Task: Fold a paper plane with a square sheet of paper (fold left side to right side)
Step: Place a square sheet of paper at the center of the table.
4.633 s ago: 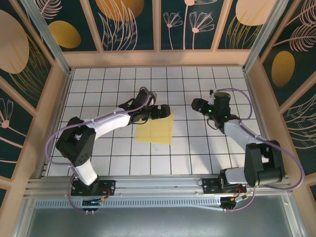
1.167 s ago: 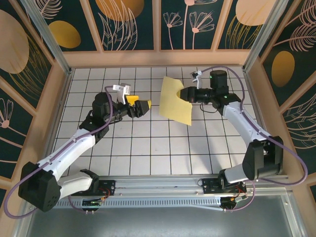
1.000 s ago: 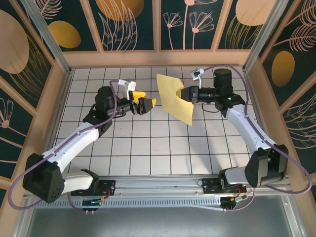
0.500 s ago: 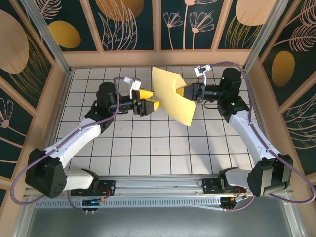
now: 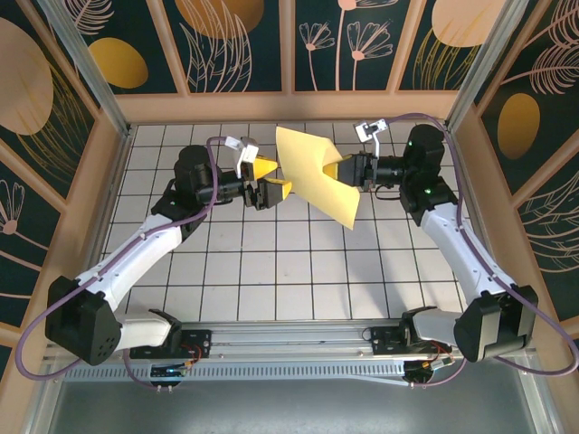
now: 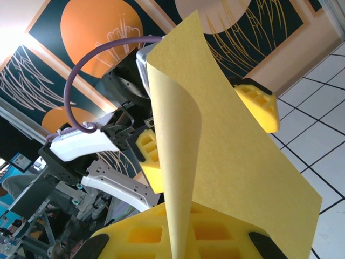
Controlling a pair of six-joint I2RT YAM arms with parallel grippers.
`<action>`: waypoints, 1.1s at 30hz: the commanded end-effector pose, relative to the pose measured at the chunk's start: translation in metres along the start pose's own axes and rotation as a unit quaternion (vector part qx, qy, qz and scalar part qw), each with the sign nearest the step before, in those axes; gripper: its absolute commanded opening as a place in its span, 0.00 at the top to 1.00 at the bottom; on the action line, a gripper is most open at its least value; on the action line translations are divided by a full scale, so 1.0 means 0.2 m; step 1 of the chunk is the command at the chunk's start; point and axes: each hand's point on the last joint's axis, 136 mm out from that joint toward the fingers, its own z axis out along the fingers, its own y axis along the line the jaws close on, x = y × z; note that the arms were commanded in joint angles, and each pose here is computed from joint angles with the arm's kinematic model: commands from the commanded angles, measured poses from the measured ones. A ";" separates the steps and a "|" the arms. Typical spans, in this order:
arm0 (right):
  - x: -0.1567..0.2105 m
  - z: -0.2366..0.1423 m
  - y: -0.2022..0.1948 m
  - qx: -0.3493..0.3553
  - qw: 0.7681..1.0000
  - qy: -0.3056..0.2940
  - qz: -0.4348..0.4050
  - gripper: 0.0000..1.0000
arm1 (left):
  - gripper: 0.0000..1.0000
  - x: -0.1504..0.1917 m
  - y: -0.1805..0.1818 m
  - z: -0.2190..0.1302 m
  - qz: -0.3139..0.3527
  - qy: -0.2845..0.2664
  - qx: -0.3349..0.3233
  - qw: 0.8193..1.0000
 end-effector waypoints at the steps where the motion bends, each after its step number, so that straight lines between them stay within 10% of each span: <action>1: -0.01 -0.03 0.15 -0.024 0.999 0.006 -0.040 0.91 | 0.02 -0.10 -0.09 -0.02 0.038 -0.014 0.024 0.999; 12: 0.02 -0.02 0.15 -0.033 0.999 0.004 -0.037 0.91 | 0.14 -0.10 -0.17 0.00 0.038 0.009 0.075 0.996; 23: -0.01 -0.02 -0.07 0.062 0.998 -0.007 -0.028 0.86 | 0.98 -0.06 -0.14 -0.01 0.030 0.014 0.055 0.998; 33: -0.04 -0.16 -0.40 0.243 0.968 -0.053 -0.017 0.46 | 1.00 0.22 0.15 0.03 -0.098 0.056 -0.052 0.992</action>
